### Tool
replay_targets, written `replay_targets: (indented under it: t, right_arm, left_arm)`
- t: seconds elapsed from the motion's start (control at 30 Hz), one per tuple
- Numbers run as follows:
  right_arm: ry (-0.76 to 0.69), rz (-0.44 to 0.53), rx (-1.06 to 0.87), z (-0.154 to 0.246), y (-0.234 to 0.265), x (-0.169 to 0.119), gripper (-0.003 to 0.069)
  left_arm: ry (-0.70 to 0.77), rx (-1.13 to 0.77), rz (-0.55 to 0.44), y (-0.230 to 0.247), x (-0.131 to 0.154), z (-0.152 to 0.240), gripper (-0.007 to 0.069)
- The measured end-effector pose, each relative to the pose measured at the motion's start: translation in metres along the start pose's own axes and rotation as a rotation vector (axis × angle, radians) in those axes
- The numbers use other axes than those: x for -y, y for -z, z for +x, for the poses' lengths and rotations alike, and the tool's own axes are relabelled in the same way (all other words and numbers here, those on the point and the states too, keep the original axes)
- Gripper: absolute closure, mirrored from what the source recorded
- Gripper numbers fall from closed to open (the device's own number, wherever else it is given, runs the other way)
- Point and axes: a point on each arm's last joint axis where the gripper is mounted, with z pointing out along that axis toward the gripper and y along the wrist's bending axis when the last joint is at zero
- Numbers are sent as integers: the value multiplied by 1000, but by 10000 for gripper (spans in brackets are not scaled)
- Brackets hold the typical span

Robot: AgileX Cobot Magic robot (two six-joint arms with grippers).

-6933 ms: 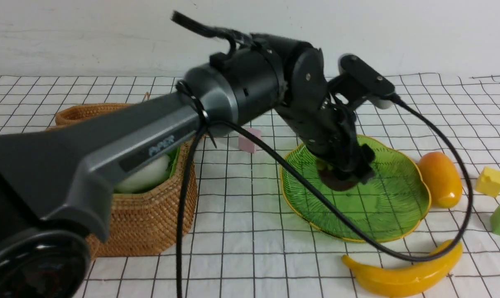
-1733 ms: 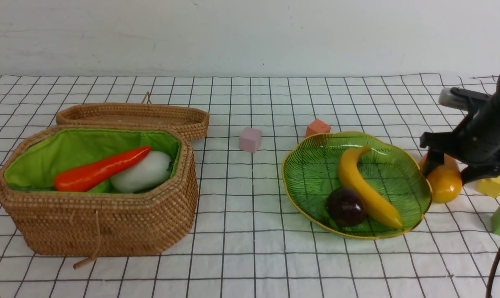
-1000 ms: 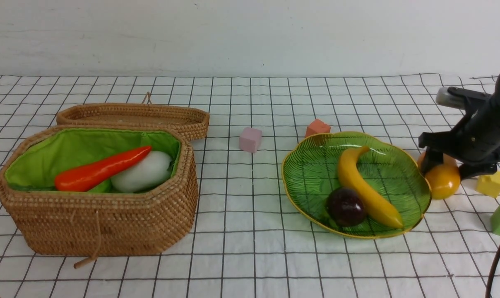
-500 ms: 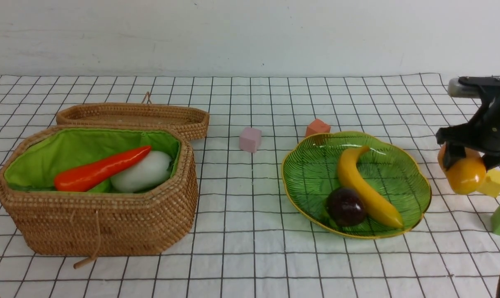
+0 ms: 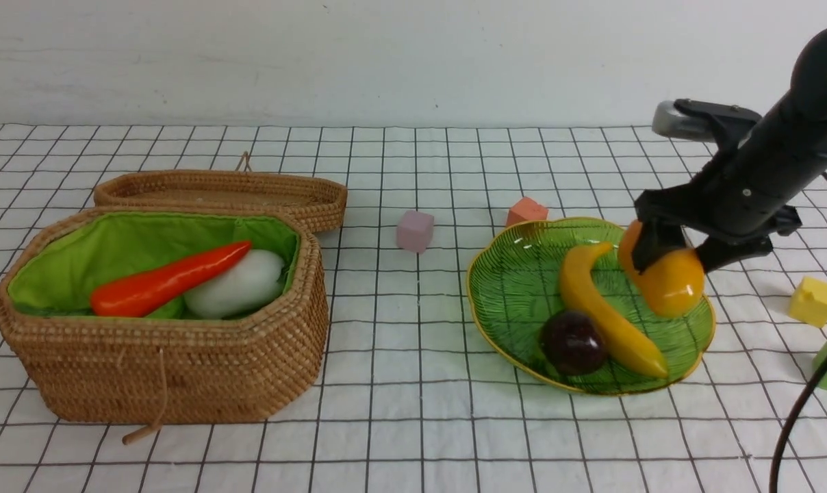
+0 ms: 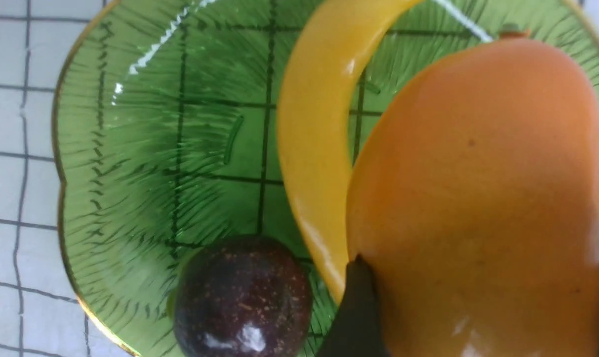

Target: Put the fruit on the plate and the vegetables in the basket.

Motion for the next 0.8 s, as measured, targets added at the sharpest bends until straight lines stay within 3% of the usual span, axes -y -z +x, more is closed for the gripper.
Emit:
replay_targets:
  t: [0.23, 0.37, 0.5, 0.6, 0.73, 0.77, 0.8]
  right_arm:
    - [-9, 2, -8, 0, -9, 1, 102]
    - [-7, 0, -10, 1, -1, -1, 18]
    - [13, 3, 6, 4, 22, -6, 6]
    - [56, 16, 69, 13, 76, -17, 81]
    - [85, 9, 114, 45, 135, -29, 253]
    - [84, 9, 107, 48, 136, -29, 263]
    - [88, 5, 107, 72, 151, -32, 343]
  left_arm:
    - [0, 10, -1, 0, 0, -1, 600]
    - [1, 12, -1, 0, 0, -1, 599]
    - [1, 15, -1, 0, 0, -1, 599]
    - [1, 27, 1, 0, 0, -2, 599]
    - [5, 57, 5, 6, 0, -3, 627]
    - [5, 60, 4, 7, 0, -3, 630]
    - [7, 94, 6, 15, -1, 0, 638]
